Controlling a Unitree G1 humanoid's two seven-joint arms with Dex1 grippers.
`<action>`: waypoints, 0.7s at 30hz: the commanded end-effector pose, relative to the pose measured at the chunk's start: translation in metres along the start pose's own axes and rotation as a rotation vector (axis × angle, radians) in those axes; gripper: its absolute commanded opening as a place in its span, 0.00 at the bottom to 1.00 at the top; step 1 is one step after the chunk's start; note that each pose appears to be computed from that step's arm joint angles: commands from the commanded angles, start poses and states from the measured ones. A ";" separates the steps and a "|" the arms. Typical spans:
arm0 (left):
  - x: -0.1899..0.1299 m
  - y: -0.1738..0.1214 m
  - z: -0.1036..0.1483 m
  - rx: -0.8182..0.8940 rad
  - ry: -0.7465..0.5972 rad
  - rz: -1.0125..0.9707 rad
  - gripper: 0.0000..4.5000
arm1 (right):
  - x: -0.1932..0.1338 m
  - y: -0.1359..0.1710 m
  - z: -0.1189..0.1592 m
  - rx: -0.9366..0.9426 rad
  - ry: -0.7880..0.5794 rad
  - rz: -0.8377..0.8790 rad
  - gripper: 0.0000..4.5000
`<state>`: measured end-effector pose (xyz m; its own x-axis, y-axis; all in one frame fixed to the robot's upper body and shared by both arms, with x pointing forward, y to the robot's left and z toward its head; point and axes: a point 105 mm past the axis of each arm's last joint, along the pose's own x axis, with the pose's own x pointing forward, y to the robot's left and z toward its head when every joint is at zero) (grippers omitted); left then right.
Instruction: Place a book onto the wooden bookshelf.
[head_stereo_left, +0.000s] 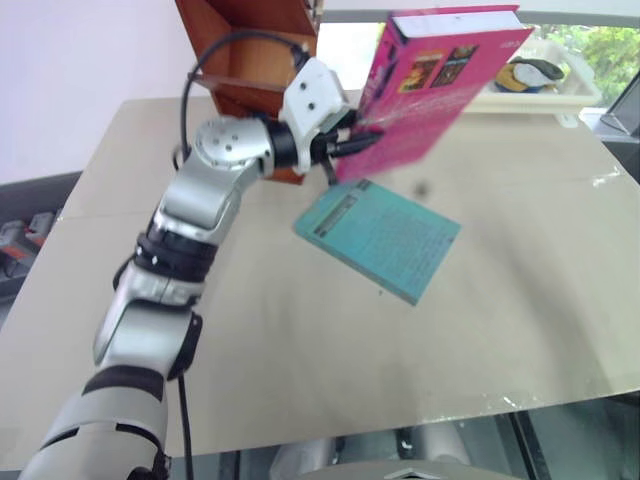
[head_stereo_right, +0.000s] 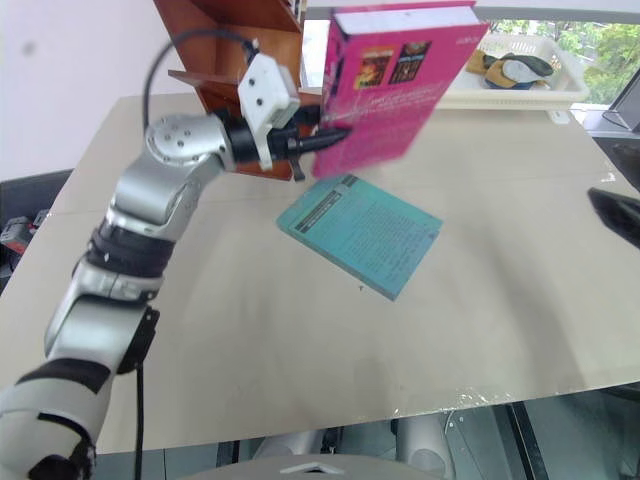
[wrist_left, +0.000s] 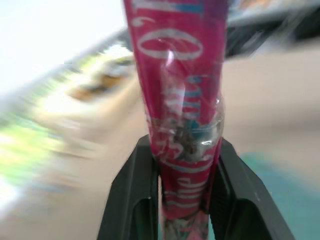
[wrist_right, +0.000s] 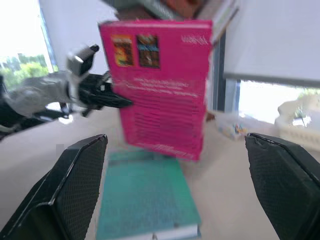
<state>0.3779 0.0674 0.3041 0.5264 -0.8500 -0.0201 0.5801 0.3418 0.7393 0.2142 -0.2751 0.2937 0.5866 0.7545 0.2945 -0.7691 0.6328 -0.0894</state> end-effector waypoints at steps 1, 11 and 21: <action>-0.009 0.036 0.015 0.355 0.026 0.070 0.16 | -0.007 0.004 0.021 0.008 -0.072 0.055 1.00; -0.037 0.098 0.031 0.869 0.219 0.175 0.16 | -0.018 -0.003 0.024 0.069 -0.157 0.085 1.00; -0.030 0.089 0.040 0.788 0.126 0.164 0.16 | -0.015 -0.009 0.023 0.054 -0.163 0.090 1.00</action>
<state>0.3960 0.1110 0.3905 0.6866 -0.7245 0.0608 -0.0834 0.0045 0.9965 0.2107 -0.2964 0.3028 0.4901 0.7597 0.4273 -0.8354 0.5494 -0.0185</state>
